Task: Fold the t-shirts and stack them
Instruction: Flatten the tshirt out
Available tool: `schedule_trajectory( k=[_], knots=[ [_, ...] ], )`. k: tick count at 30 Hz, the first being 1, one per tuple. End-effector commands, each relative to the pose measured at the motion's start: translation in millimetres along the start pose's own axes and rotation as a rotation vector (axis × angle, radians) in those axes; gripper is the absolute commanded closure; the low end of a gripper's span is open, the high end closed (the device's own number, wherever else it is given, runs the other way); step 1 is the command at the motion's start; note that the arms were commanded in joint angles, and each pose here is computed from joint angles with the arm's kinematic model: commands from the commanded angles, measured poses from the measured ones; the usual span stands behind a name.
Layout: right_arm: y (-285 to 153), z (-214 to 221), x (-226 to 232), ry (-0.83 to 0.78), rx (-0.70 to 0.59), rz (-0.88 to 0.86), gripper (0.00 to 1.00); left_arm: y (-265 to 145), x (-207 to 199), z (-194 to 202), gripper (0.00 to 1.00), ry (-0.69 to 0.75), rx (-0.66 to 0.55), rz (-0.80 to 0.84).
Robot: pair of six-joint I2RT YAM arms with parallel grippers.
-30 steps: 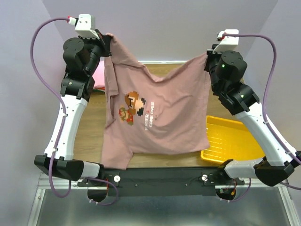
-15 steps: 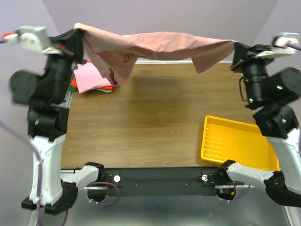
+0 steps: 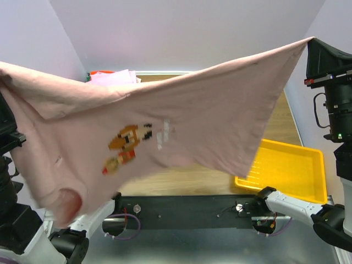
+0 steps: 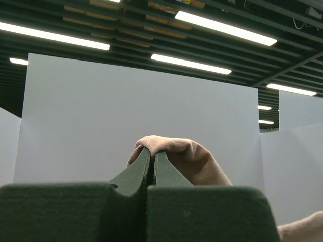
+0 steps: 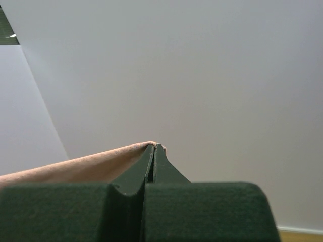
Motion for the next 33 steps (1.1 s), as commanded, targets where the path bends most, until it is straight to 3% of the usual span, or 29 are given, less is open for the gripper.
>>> schedule_trajectory(
  k=[1,4,7,11,12,13,14,15,16,18,19,20,21,22,24,26,29,33],
  knots=[
    [7.4,2.4,6.2,-0.014,0.008,-0.028,1.00,20.6,11.5,52.6,1.00,0.010,0.106,0.011],
    [26.5,41.7,9.8,-0.043,0.095,0.015,1.00,32.0,20.1,98.1,1.00,-0.015,0.169,0.028],
    [44.3,115.5,2.9,-0.108,0.238,0.154,1.00,38.2,42.5,182.9,1.00,-0.056,0.304,0.002],
    [61.8,228.4,-25.6,-0.235,0.380,0.321,1.00,20.4,93.5,348.8,1.00,-0.100,0.547,-0.102],
    [65.7,252.9,-37.7,-0.204,0.411,0.349,1.00,8.2,114.1,418.3,1.00,-0.119,0.665,-0.145],
    [69.5,306.9,-68.7,-0.186,0.496,0.401,0.99,-1.6,123.8,457.2,1.00,-0.137,0.740,-0.147],
    [69.7,331.3,-86.2,-0.181,0.537,0.433,1.00,-10.4,133.4,494.8,1.00,-0.153,0.809,-0.160],
    [68.9,352.6,-100.4,-0.181,0.573,0.459,1.00,-28.3,150.5,564.9,1.00,-0.188,0.950,-0.191],
    [67.8,396.5,-125.8,-0.202,0.656,0.501,1.00,-34.7,151.4,595.3,0.75,-0.222,1.014,-0.160],
    [70.4,435.9,-138.2,-0.193,0.730,0.478,0.93,-34.7,156.7,633.6,0.44,-0.251,1.103,-0.169],
    [70.7,452.0,-141.8,-0.187,0.759,0.465,0.83,-64.0,167.1,678.5,0.12,-0.258,1.189,-0.202],
    [71.3,477.2,-145.7,-0.184,0.806,0.444,0.45,-66.8,164.2,687.6,0.08,-0.260,1.211,-0.197],
    [70.7,487.1,-147.2,-0.183,0.828,0.439,0.30,-77.1,164.5,698.1,0.06,-0.259,1.234,-0.203],
    [69.1,498.6,-147.4,-0.181,0.856,0.427,0.08,-81.5,162.3,699.7,0.05,-0.253,1.240,-0.204],
    [66.0,506.3,-144.3,-0.173,0.878,0.406,0.00,-95.8,154.1,693.0,0.05,-0.253,1.244,-0.201],
    [59.0,508.0,-137.4,-0.148,0.897,0.362,0.00,-128.7,149.3,694.4,0.05,-0.264,1.280,-0.208],
    [51.4,505.9,-119.6,-0.092,0.912,0.267,0.00,-139.0,145.7,671.9,0.05,-0.253,1.255,-0.234],
    [27.8,504.6,-90.0,0.035,0.953,0.131,0.00,-195.3,139.2,664.4,0.05,-0.272,1.339,-0.277]
  ],
)
Point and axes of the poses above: each gripper's point midway between its finger pads, its own y axis out along the fingers, its own x axis along the line the jaws close on, z = x × y, the point moved 3 cm from there along -y, back along the fingers, and after that the axes turned 8 degrees about -y, right-handed, at the moved point
